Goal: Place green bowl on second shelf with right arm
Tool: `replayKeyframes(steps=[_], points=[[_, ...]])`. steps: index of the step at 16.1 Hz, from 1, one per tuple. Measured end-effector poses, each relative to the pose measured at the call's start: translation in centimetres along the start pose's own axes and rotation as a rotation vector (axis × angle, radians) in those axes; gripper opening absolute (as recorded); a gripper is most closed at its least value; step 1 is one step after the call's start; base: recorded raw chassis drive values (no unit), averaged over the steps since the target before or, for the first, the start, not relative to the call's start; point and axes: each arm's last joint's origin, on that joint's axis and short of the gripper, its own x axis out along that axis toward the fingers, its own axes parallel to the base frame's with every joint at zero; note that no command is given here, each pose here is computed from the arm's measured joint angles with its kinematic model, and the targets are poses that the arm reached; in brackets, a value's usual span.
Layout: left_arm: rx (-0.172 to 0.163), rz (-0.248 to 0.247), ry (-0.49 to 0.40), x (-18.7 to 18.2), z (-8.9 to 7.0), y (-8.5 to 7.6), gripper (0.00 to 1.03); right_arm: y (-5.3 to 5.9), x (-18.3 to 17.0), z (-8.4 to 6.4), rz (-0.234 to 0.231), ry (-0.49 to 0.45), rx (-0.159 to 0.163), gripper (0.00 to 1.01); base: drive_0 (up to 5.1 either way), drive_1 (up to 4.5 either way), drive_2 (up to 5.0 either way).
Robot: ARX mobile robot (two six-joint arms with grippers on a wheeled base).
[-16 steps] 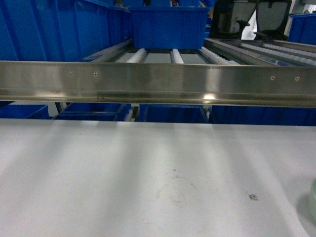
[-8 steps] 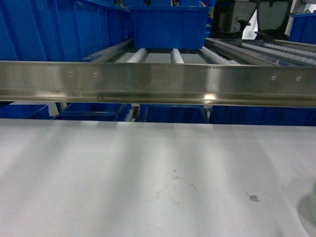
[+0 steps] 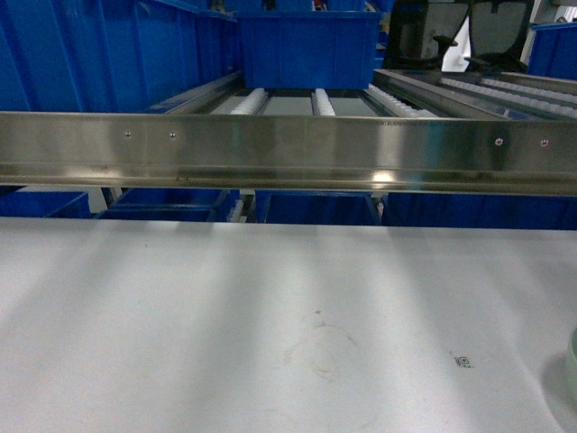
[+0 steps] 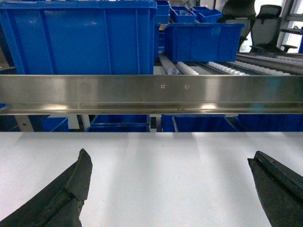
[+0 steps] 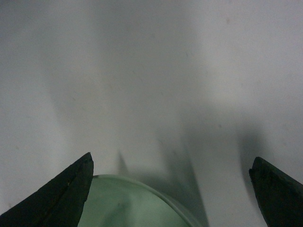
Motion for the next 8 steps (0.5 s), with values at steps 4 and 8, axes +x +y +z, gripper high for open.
replayKeyframes(steps=[4, 8], points=[[0.000, 0.000, 0.000, 0.0, 0.0, 0.0, 0.98, -1.0, 1.7, -0.2, -0.029, 0.020, -0.052, 0.98, 0.0, 0.00, 0.0], [0.000, 0.000, 0.000, 0.0, 0.0, 0.0, 0.98, -1.4, 2.0, -0.2, -0.037, -0.006, -0.110, 0.98, 0.0, 0.00, 0.0]])
